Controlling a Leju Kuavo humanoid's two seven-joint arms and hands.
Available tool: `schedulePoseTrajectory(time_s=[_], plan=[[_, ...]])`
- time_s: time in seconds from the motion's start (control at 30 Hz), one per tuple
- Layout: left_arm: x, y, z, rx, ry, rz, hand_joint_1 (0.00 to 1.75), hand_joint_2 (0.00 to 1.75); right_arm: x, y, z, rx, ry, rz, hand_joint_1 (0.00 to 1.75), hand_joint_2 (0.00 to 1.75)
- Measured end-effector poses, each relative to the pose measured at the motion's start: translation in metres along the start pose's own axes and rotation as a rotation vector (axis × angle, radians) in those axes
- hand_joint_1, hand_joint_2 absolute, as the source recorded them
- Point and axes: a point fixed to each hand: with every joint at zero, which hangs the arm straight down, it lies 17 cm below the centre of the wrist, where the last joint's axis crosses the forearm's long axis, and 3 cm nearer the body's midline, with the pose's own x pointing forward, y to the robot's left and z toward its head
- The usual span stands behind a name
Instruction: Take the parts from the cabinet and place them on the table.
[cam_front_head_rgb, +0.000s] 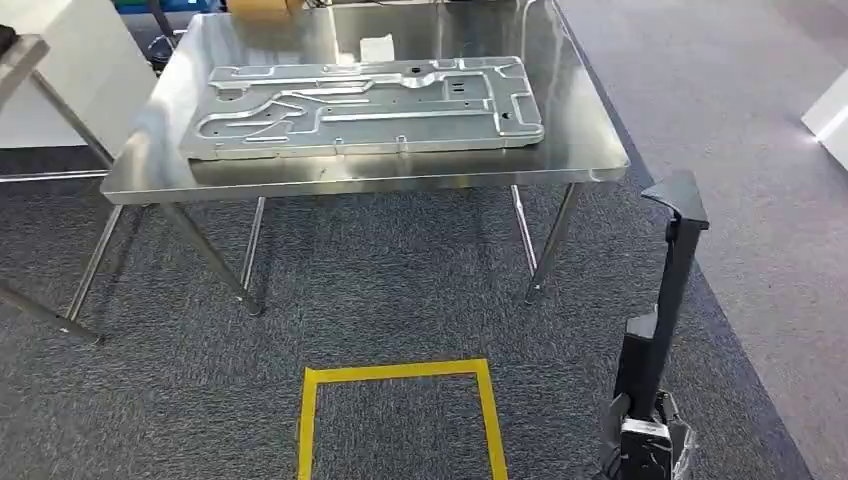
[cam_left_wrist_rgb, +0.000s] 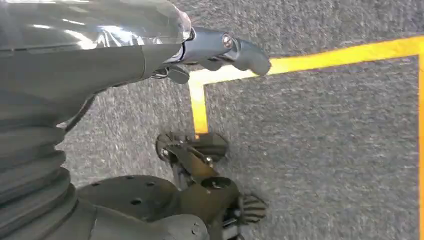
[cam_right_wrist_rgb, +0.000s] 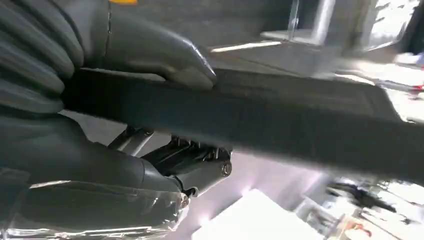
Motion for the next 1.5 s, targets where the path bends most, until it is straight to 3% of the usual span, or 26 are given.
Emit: schedulePoseTrajectory(time_s=[0.8,1.27,1.5], plan=[[0.002,0.000,-0.001,-0.002,-0.002,-0.005,0.00,1.75,-0.008,0.010,0.007,0.037,0.026,0.005,1.75,1.75],[0.002,-0.001,-0.001,-0.006,-0.002,-0.003,0.00,1.75,-0.002,0.022,0.010,0.115,-0.030,0.042,1.75,1.75],[0.004,-0.002,-0.002,-0.025,-0.007,-0.015,0.00,1.75,0.016,0.008,-0.028,0.084,-0.107,0.123,1.75,1.75]])
